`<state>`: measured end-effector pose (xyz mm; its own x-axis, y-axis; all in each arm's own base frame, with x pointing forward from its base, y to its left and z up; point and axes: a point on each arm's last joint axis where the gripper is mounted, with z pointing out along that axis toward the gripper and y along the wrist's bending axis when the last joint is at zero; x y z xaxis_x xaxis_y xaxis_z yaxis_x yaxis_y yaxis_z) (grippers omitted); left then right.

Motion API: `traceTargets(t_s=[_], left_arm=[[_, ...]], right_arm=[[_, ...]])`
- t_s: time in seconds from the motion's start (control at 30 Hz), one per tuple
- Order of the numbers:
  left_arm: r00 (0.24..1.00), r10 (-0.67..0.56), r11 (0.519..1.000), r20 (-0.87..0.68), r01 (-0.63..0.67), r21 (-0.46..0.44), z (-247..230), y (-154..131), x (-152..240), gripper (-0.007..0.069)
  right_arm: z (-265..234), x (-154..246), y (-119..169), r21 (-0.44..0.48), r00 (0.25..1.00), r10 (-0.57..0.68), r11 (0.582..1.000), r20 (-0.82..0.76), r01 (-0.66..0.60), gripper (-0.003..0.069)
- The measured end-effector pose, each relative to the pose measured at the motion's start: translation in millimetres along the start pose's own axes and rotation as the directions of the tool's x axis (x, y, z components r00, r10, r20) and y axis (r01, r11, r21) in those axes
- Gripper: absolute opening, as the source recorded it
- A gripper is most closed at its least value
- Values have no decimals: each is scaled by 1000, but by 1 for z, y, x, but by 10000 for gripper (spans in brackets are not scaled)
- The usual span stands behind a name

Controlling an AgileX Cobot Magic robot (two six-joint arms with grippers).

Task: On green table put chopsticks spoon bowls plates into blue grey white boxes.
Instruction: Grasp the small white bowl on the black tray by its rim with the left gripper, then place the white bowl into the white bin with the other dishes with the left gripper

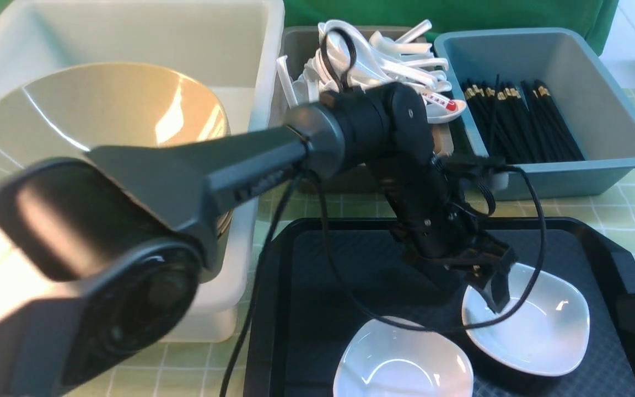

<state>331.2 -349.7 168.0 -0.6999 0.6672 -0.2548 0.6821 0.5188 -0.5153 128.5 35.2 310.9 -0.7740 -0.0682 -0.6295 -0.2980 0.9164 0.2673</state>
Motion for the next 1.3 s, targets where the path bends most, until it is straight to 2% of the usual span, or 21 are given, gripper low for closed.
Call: traceTargets(t_s=[0.1, 0.33, 0.47, 0.57, 0.6, 0.67, 0.77, 0.8, 0.83, 0.9, 1.0, 1.03, 1.17, 1.23, 1.3], left_arm=[[1000, 2, 999, -3, -2, 52, 12, 3, 0, 386], [1000, 6, 999, 6, -6, 53, 16, 5, -1, 32], [999, 38, 998, 33, -40, 40, -3, -5, -4, 13], [991, 67, 997, 116, -70, 22, -48, -18, -8, 15], [990, 69, 997, 120, -73, 24, -51, -20, -8, 15], [978, 59, 998, 202, -62, 10, -104, -26, -7, 15], [961, 46, 999, 271, -46, -7, -158, -28, 3, 15], [943, 44, 999, 331, -37, -27, -197, -33, 14, 15], [926, 27, 999, 377, -10, -46, -225, -32, 23, 15], [886, 12, 996, 463, 31, -84, -270, -38, 42, 15], [796, -73, 974, 601, 188, -130, -337, -39, 97, 15], [736, -133, 946, 663, 293, -136, -362, -41, 138, 15], [572, -330, 825, 751, 562, -66, -377, -18, 223, 15], [375, -433, 709, 820, 703, 53, -379, -5, 274, 15], [183, -462, 633, 868, 754, 178, -378, 6, 300, 15]], right_arm=[[0, 0, 1, -4, 1000, -14, 1000, -5, 14, 561], [2, 1, 7, -31, 999, -52, 998, -12, 52, 561], [-1, -2, 11, -47, 996, -94, 994, -2, 94, 552], [-12, -13, 25, -82, 974, -222, 971, 47, 225, 503], [-13, -13, 26, -84, 972, -231, 968, 52, 235, 497], [-27, -26, 39, -106, 941, -319, 938, 117, 331, 393], [-44, -41, 52, -137, 906, -375, 904, 197, 404, 242], [-55, -53, 63, -162, 875, -409, 875, 259, 457, 127], [-62, -61, 70, -180, 852, -429, 851, 300, 493, 76], [-69, -72, 81, -212, 817, -455, 812, 355, 544, 43], [-71, -91, 101, -290, 764, -483, 728, 428, 622, 25], [-60, -101, 112, -334, 751, -499, 685, 432, 647, 24], [-28, -112, 137, -418, 732, -545, 602, 408, 681, 24], [0, -115, 157, -471, 719, -581, 548, 380, 691, 24], [15, -115, 171, -502, 710, -601, 514, 367, 695, 24]])
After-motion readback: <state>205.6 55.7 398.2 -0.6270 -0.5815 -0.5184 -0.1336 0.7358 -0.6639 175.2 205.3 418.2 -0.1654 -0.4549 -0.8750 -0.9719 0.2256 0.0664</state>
